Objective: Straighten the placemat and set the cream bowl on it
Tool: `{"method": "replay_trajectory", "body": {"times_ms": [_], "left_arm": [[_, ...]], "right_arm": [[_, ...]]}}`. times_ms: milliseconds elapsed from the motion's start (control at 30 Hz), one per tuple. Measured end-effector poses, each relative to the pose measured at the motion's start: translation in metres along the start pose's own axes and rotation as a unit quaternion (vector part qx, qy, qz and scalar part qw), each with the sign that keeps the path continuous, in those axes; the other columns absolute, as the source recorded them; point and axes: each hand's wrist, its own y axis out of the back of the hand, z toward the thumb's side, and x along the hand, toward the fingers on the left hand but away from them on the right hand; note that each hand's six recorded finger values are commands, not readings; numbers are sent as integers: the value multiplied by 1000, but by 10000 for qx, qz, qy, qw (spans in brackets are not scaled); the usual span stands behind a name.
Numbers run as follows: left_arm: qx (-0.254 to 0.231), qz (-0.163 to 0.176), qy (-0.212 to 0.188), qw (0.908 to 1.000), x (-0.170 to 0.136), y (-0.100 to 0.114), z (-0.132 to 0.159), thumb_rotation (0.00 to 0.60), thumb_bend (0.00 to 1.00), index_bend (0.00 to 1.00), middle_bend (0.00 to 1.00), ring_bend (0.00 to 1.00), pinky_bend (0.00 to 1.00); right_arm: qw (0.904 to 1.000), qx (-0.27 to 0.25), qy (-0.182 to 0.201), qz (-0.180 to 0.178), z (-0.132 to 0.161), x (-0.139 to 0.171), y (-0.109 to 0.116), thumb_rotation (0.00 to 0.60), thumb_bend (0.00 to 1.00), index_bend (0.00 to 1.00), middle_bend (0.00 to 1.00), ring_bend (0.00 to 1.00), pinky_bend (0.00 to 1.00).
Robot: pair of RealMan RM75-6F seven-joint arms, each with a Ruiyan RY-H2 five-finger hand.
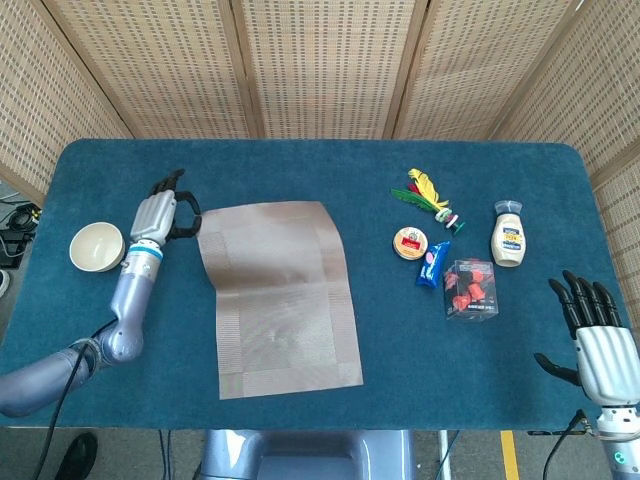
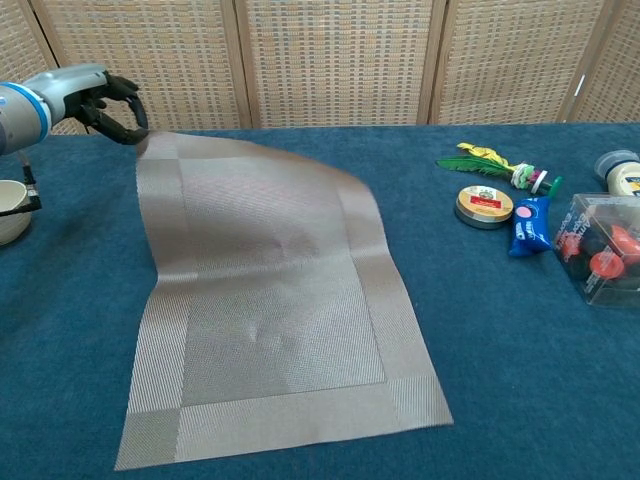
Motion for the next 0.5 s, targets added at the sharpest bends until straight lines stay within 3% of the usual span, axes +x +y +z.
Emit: {"method": "replay_trajectory", "body": {"times_ms": [67,100,133,200,233,367,500], "left_arm": [[63,-59,176,9998,2,0,-10,600,737,792,0,0,0],[118,-104,278,9995,2,1,-18,600,590,655,0,0,0],[170,-121,345,9992,2,3,-23,600,363,415,0,0,0],[279,-122,466,9985,-2,9,-37,600,47,67,0,0,0],[330,-141,496,9981,-4,12,-43,600,0,0,0,0,0],[414,-286,418,9979,-19,21,-56,600,0,0,0,0,0],[527,-45,146,9985,-40,37,-63,600,0,0,0,0,0]], "right_arm": [[10000,22,2,22,0,0,-2,600,0,0,0,0,0],[10000,32,4,34,1,-1,-2,600,0,0,0,0,0],[10000,44,10,53,1,-1,-4,600,0,0,0,0,0],[9999,56,19,81,2,-1,-5,600,0,0,0,0,0],[9999,66,36,106,3,-1,-7,600,0,0,0,0,0],[9998,92,94,137,7,-1,-10,600,0,0,0,0,0],[9995,121,189,218,10,-2,-16,600,0,0,0,0,0]]}}
